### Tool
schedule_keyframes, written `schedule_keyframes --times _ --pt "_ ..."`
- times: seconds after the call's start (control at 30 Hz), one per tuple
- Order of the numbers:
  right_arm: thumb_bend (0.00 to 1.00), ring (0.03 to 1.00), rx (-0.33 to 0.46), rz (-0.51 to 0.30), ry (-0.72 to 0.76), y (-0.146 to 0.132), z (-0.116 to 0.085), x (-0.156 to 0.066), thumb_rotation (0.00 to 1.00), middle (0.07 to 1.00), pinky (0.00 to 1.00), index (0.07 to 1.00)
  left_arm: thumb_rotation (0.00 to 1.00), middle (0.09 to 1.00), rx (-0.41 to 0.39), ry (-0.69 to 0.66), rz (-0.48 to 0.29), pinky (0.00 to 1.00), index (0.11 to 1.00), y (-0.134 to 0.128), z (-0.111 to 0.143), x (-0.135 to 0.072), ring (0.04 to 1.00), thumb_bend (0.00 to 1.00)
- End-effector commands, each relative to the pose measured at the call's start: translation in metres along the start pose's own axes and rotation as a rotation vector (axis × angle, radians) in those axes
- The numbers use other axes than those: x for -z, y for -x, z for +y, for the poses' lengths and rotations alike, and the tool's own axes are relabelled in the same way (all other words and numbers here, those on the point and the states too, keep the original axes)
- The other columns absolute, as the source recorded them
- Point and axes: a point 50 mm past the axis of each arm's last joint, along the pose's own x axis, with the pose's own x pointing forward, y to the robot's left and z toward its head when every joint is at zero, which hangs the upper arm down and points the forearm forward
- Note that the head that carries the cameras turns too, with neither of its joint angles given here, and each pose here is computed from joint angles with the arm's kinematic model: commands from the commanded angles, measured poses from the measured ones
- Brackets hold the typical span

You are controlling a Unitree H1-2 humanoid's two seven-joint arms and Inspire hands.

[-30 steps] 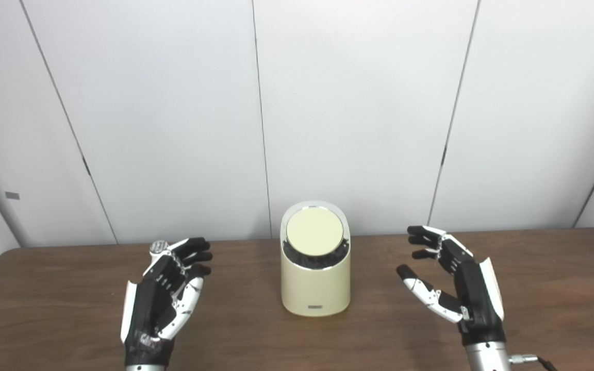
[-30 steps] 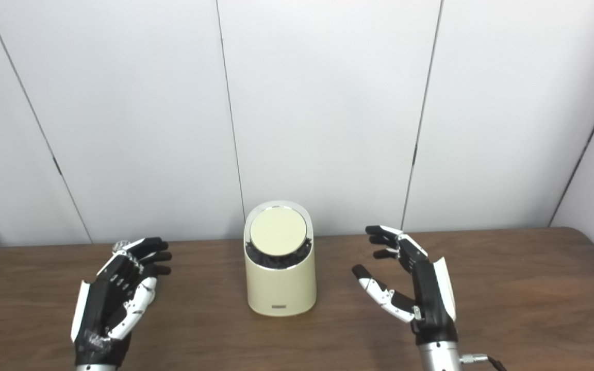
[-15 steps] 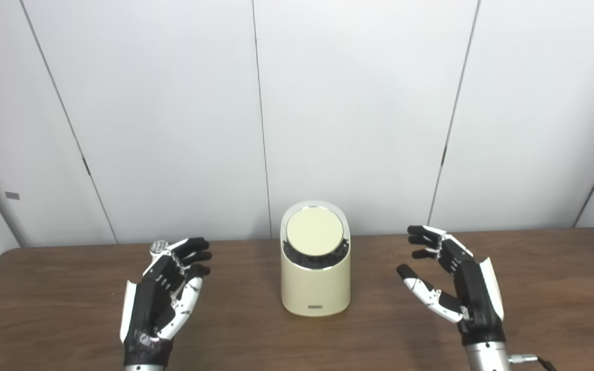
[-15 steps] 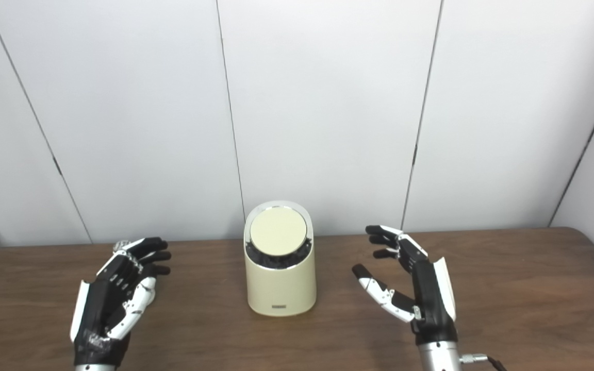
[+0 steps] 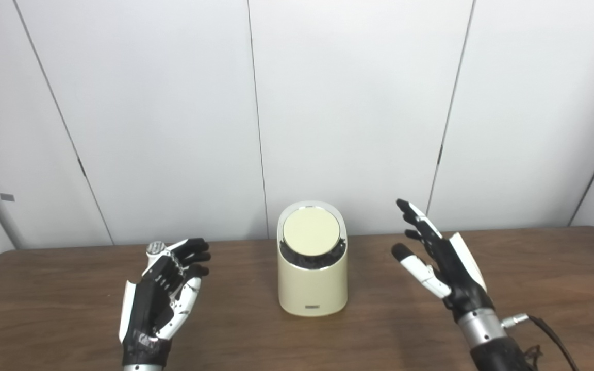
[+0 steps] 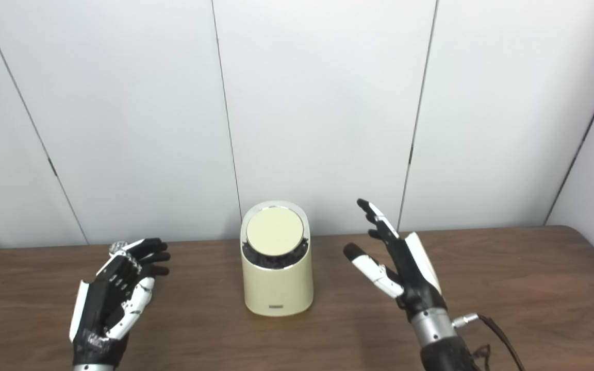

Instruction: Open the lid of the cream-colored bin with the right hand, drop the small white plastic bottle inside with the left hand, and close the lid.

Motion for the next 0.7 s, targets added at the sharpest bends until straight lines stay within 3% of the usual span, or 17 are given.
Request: schedule_keyframes --times 0.0,0.2,0.37,0.5,0.67 --pt "0.79 0.923 0.027 -0.087 0.036 -0.021 -0.008 -0.026 0.89 0.979 0.83 0.961 0.31 0.728 0.017 -0.01 -0.073 0.6 0.71 -0.013 -0.004 -0.011 0.695 0.27" --pt "0.93 0.999 0.008 -0.082 0.107 -0.042 -0.005 -0.046 0.93 1.0 0.97 1.0 0.3 0.724 0.017 0.0 -0.076 0.61 0.707 -0.014 -0.006 -0.011 0.691 0.27" --pt "0.97 1.0 0.003 -0.067 0.149 -0.057 0.001 -0.064 0.9 1.0 0.97 1.0 0.31 0.724 0.013 -0.009 -0.079 0.61 0.708 -0.014 -0.007 -0.011 0.691 0.27" --pt "1.0 1.0 0.012 -0.065 0.185 -0.066 0.006 -0.072 0.78 1.0 0.93 1.0 0.31 0.722 0.012 -0.012 -0.079 0.61 0.708 -0.014 -0.009 -0.012 0.689 0.27" --pt "1.0 1.0 0.019 -0.081 0.209 -0.076 0.011 -0.081 0.6 1.0 0.96 1.0 0.3 0.72 0.012 -0.007 -0.076 0.6 0.707 -0.014 -0.011 -0.012 0.685 0.27"
